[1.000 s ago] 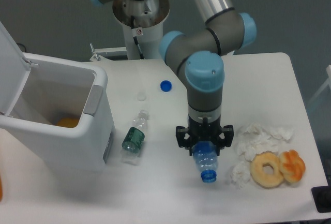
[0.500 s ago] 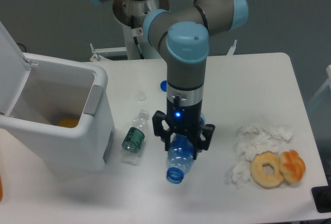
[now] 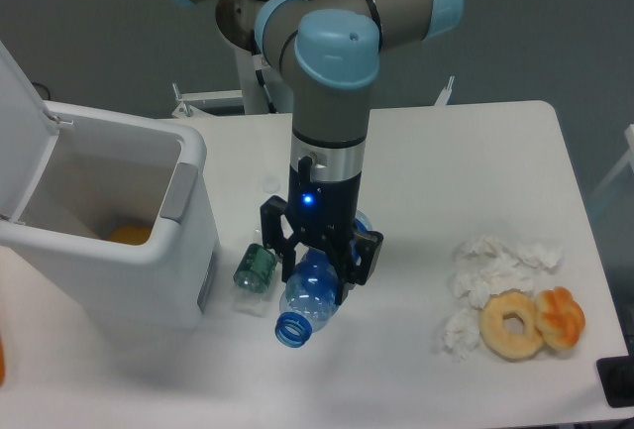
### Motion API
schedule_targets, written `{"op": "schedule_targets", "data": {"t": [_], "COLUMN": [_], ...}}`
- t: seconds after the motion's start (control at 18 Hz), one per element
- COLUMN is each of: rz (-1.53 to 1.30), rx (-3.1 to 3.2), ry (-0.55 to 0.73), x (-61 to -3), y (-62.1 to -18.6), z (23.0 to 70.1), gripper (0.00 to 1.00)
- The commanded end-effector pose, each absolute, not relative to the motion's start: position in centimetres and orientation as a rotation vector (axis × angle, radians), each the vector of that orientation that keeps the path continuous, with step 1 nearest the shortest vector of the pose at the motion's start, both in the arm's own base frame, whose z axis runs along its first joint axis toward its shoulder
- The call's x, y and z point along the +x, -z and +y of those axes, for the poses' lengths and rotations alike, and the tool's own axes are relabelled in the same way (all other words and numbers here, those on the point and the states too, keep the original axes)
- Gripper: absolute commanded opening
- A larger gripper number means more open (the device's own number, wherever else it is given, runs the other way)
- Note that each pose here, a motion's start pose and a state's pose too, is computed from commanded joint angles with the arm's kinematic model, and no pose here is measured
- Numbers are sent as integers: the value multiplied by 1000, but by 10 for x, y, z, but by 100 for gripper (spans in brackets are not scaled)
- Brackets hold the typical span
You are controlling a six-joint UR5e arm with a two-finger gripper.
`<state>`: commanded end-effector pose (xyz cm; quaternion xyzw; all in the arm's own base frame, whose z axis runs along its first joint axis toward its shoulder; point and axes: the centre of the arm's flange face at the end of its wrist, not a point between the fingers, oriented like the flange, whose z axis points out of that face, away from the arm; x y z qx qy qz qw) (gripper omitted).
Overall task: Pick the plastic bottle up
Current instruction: 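Lift the held bottle and swing it toward the trash bin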
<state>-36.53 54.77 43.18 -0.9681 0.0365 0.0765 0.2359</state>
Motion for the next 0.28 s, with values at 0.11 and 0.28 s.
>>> {"op": "schedule_targets", "data": {"t": [0.11,0.28], "rz": [95,92], "rx": [-2657,-2655], "ry": [-209,-208], "x": [-366,-366], "y": [-430,-431], "z": [548,548], "gripper": [74,74]}}
